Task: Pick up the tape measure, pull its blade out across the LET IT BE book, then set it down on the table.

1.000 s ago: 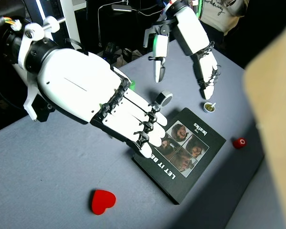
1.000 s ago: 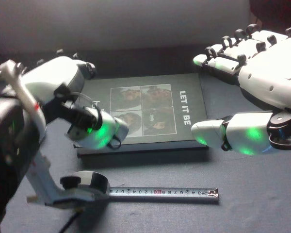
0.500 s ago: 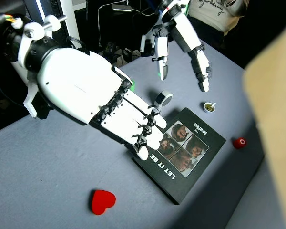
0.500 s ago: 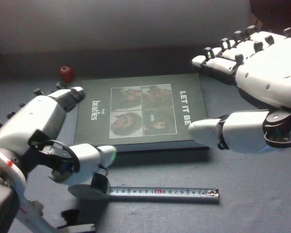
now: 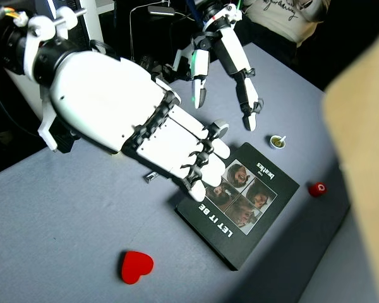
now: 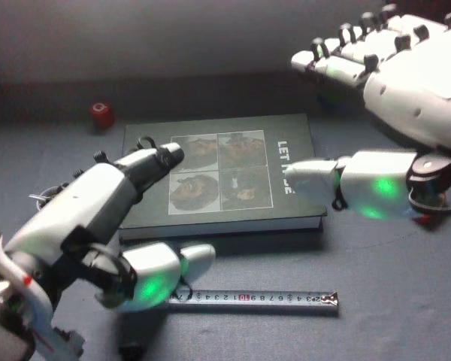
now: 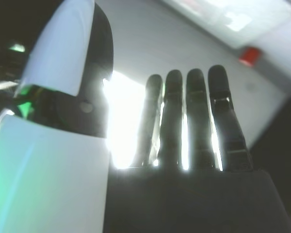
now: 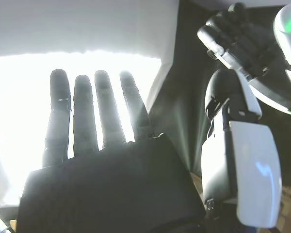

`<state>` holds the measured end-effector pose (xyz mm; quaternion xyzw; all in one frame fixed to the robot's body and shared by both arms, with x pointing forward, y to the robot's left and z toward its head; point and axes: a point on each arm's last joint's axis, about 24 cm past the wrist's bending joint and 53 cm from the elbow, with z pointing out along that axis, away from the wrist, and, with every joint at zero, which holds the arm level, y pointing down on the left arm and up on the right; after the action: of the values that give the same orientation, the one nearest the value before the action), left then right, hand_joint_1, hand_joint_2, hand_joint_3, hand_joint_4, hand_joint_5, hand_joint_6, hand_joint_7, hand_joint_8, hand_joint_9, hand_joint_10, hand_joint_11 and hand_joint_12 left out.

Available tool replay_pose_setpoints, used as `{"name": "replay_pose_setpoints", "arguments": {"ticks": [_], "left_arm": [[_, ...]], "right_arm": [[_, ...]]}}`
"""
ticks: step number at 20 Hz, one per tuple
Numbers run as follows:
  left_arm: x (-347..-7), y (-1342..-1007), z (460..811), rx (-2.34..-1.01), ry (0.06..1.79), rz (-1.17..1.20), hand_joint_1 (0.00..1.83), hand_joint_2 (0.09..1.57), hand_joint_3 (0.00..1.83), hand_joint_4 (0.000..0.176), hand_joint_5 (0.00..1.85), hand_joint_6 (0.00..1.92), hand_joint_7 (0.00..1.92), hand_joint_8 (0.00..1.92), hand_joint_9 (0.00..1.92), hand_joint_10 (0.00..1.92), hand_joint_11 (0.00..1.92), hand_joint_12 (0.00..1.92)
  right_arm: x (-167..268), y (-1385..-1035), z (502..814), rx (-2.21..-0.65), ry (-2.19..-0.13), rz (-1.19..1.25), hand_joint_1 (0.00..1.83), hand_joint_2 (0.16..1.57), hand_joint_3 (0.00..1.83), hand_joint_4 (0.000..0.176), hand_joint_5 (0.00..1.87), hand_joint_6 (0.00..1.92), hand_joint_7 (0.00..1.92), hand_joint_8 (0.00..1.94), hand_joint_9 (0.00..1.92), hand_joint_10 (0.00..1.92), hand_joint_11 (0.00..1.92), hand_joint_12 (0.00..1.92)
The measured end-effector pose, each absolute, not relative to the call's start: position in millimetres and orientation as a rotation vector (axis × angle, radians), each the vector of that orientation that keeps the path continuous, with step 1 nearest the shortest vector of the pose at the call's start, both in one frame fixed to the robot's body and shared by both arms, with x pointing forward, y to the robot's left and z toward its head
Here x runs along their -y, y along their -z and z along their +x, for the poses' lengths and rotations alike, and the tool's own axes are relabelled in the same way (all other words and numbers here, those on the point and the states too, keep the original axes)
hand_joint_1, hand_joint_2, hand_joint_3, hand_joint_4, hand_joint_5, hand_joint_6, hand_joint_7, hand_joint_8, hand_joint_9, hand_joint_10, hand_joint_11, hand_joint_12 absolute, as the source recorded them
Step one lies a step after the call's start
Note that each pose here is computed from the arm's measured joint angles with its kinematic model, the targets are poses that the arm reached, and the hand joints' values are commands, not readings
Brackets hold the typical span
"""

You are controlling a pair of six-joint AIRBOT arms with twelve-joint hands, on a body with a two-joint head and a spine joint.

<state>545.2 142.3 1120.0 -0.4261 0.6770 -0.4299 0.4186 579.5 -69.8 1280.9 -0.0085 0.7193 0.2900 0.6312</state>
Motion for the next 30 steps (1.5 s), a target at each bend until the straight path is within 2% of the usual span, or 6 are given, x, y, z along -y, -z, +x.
{"name": "replay_pose_setpoints", "arguments": {"ticks": [4, 7, 10, 17, 24, 30], "left_arm": [[-149, -1108, 546, -1.720, 1.109, -1.006, 1.12, 1.03, 0.00, 0.000, 0.26, 0.01, 0.28, 0.01, 0.26, 0.01, 0.04, 0.75], [-144, -1107, 547, -1.742, 1.154, -0.913, 1.13, 1.03, 0.00, 0.000, 0.26, 0.00, 0.28, 0.00, 0.25, 0.01, 0.04, 0.75], [-147, -1099, 549, -1.779, 1.154, -0.861, 1.14, 1.03, 0.00, 0.000, 0.28, 0.01, 0.29, 0.00, 0.26, 0.01, 0.05, 0.76], [-151, -1079, 544, -1.867, 1.139, -0.780, 1.14, 1.04, 0.00, 0.000, 0.28, 0.00, 0.30, 0.00, 0.27, 0.00, 0.05, 0.75], [-172, -1070, 550, -1.844, 1.099, -0.773, 1.15, 1.04, 0.00, 0.000, 0.27, 0.00, 0.30, 0.00, 0.27, 0.00, 0.06, 0.74], [-183, -1057, 544, -1.871, 1.062, -0.758, 1.14, 1.07, 0.01, 0.000, 0.27, 0.00, 0.29, 0.00, 0.28, 0.00, 0.06, 0.74]], "right_arm": [[60, -1277, 577, -1.655, -0.681, -0.043, 0.05, 1.09, 0.00, 0.025, 0.07, 0.00, 0.11, 0.00, 0.06, 0.00, 0.00, 0.51], [35, -1258, 567, -1.728, -0.749, -0.062, 0.05, 1.10, 0.00, 0.024, 0.08, 0.00, 0.11, 0.00, 0.07, 0.00, 0.00, 0.54], [37, -1242, 564, -1.780, -0.756, -0.032, 0.05, 1.09, 0.00, 0.023, 0.07, 0.00, 0.08, 0.00, 0.05, 0.00, 0.00, 0.50], [57, -1239, 571, -1.729, -0.793, 0.153, 0.05, 1.10, 0.00, 0.022, 0.07, 0.00, 0.09, 0.00, 0.05, 0.00, 0.00, 0.49], [57, -1254, 571, -1.655, -0.866, 0.194, 0.07, 1.09, 0.00, 0.021, 0.09, 0.00, 0.10, 0.00, 0.06, 0.00, 0.00, 0.47], [56, -1251, 570, -1.671, -0.898, 0.226, 0.07, 1.09, 0.00, 0.021, 0.08, 0.00, 0.11, 0.00, 0.08, 0.00, 0.00, 0.50]]}}
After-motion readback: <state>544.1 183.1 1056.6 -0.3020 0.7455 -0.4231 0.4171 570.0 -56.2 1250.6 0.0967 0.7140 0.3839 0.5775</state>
